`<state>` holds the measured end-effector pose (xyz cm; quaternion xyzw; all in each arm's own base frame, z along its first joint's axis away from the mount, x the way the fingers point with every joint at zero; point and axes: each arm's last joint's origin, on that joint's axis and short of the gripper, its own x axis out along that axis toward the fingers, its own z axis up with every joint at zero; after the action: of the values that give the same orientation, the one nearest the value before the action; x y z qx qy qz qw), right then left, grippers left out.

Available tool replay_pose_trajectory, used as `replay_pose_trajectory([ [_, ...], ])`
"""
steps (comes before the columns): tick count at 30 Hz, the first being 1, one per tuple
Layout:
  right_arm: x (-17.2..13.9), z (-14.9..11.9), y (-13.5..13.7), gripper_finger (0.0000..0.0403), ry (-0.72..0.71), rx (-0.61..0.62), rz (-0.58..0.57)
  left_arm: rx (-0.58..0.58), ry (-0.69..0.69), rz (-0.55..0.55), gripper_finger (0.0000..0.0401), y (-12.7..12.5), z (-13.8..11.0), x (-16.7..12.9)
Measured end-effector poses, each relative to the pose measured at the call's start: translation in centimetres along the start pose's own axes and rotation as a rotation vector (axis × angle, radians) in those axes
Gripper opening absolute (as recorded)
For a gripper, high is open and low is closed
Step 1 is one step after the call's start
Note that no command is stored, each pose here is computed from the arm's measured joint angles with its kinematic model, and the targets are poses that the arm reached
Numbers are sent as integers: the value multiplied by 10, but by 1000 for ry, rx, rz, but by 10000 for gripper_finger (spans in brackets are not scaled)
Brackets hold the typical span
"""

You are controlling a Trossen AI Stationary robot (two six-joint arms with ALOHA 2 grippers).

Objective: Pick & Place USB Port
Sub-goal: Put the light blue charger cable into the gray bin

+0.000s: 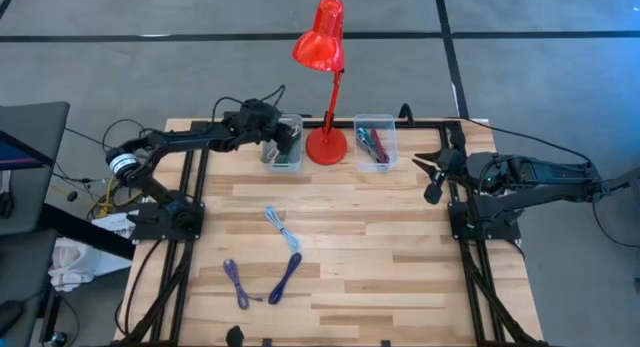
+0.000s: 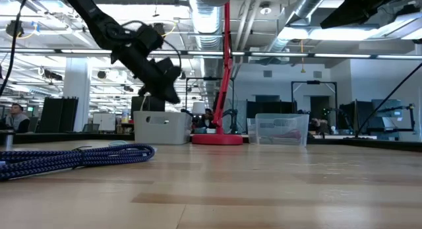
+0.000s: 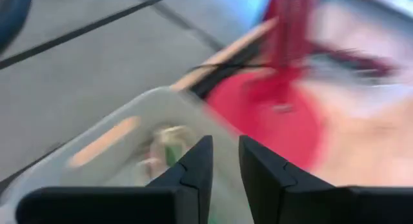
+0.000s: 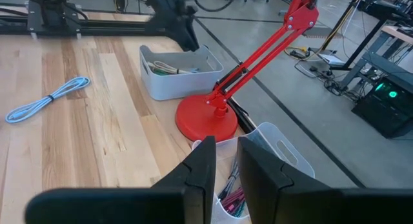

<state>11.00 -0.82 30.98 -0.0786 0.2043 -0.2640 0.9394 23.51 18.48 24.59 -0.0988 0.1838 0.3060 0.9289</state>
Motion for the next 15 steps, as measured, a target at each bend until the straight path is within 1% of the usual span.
replay_pose_trajectory([
  [3,0,0,0,58,0,0,0,34,-56,-106,68,-12,12,-17],
  [7,0,0,0,58,0,0,0,180,-89,-175,58,-31,20,-42],
  [10,0,0,0,58,0,0,0,250,-66,-233,54,-45,19,-58],
  [15,0,0,0,58,0,0,0,274,17,-296,54,-60,11,-79],
])
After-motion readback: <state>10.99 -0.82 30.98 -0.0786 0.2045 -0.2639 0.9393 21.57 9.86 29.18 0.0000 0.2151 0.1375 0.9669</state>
